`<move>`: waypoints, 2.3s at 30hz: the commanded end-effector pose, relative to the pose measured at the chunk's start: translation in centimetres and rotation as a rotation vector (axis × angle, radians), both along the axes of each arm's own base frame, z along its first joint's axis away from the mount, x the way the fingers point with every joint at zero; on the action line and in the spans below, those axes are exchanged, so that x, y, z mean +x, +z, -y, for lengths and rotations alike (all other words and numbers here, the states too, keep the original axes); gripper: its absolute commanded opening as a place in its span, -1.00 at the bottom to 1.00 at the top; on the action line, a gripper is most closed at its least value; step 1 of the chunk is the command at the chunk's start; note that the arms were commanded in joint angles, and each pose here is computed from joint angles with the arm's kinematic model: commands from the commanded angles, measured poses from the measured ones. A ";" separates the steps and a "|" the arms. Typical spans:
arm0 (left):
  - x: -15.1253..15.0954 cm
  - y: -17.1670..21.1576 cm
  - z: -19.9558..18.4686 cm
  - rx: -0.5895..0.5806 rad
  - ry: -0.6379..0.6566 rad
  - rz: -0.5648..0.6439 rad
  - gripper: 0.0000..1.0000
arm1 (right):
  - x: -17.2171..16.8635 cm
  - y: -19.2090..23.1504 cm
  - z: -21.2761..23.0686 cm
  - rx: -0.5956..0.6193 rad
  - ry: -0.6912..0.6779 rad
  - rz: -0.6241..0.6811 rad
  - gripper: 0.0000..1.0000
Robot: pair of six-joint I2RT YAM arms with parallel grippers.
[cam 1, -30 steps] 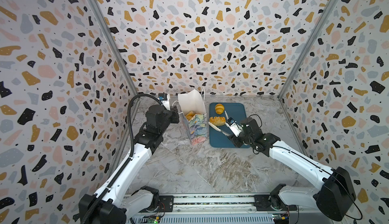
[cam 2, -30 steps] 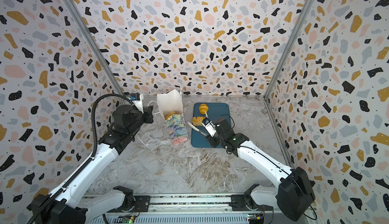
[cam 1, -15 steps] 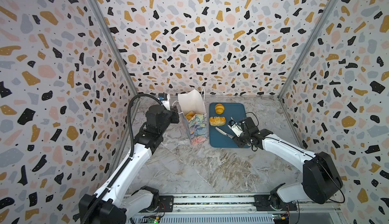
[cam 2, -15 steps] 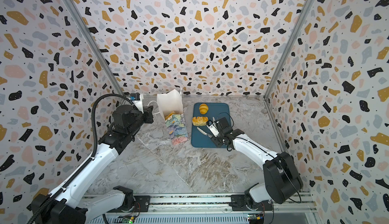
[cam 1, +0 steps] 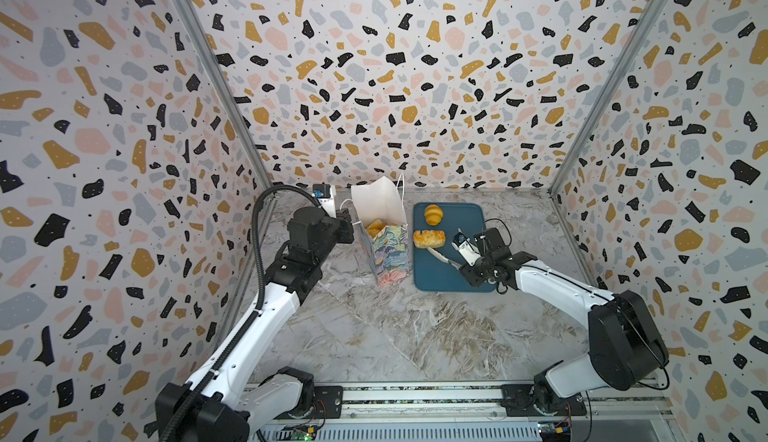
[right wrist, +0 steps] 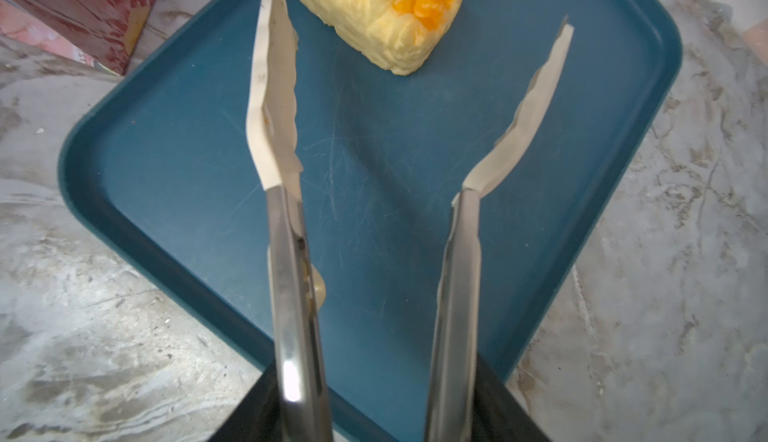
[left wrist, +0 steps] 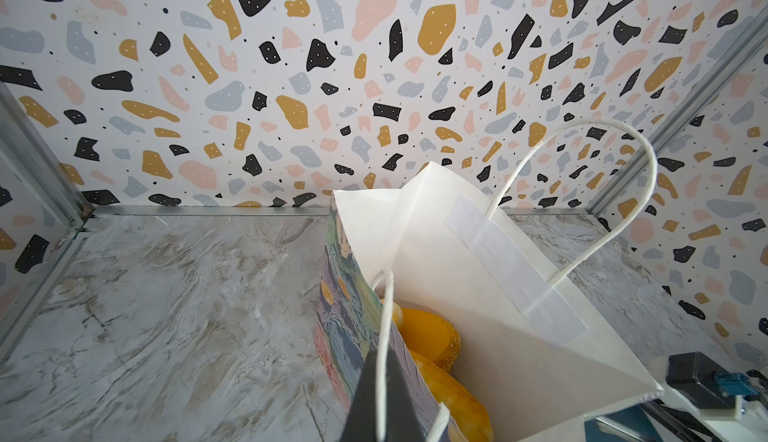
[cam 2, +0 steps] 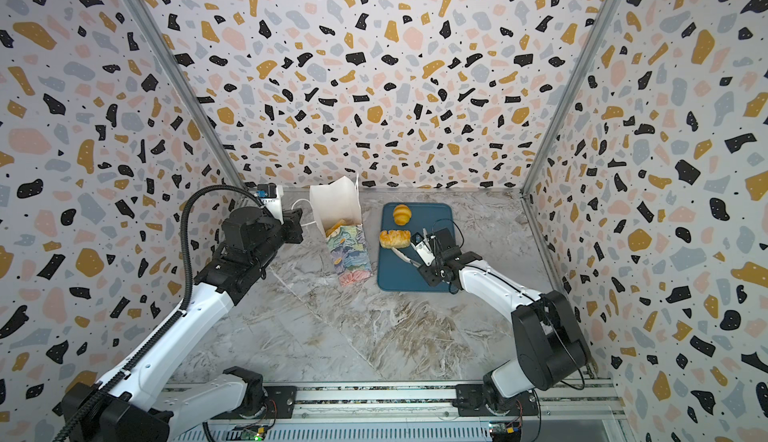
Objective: Place the fake bread into the paper bag
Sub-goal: 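Lower the open tongs around the flaky rectangular pastry with the right gripper, then squeeze the tongs shut on the flaky rectangular pastry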
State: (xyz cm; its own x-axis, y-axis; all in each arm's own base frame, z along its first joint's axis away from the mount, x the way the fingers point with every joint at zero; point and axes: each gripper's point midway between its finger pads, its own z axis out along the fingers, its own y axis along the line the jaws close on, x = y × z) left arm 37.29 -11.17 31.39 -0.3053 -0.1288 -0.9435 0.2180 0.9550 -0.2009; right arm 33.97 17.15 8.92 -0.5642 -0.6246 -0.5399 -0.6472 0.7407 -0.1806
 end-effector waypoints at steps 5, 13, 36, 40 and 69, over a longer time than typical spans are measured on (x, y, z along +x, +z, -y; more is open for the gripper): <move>-0.1 -0.1 0.1 0.012 -0.003 0.006 -1.00 | 2.2 1.1 -1.6 0.044 0.042 0.045 0.17; -0.1 -0.1 0.1 0.012 -0.003 0.007 -1.00 | 2.8 0.7 -2.3 0.057 0.059 0.043 0.17; 0.1 -0.5 0.2 0.016 -0.002 -0.002 -1.00 | 6.0 -0.5 -3.5 0.031 0.108 0.007 0.06; 0.1 -0.4 0.2 0.014 -0.001 0.000 -1.00 | 5.8 -1.3 -3.3 0.019 0.108 -0.016 -0.03; 0.0 -0.5 -0.1 0.023 0.014 0.008 -1.00 | 1.1 0.2 -3.4 0.144 0.032 -0.051 -0.54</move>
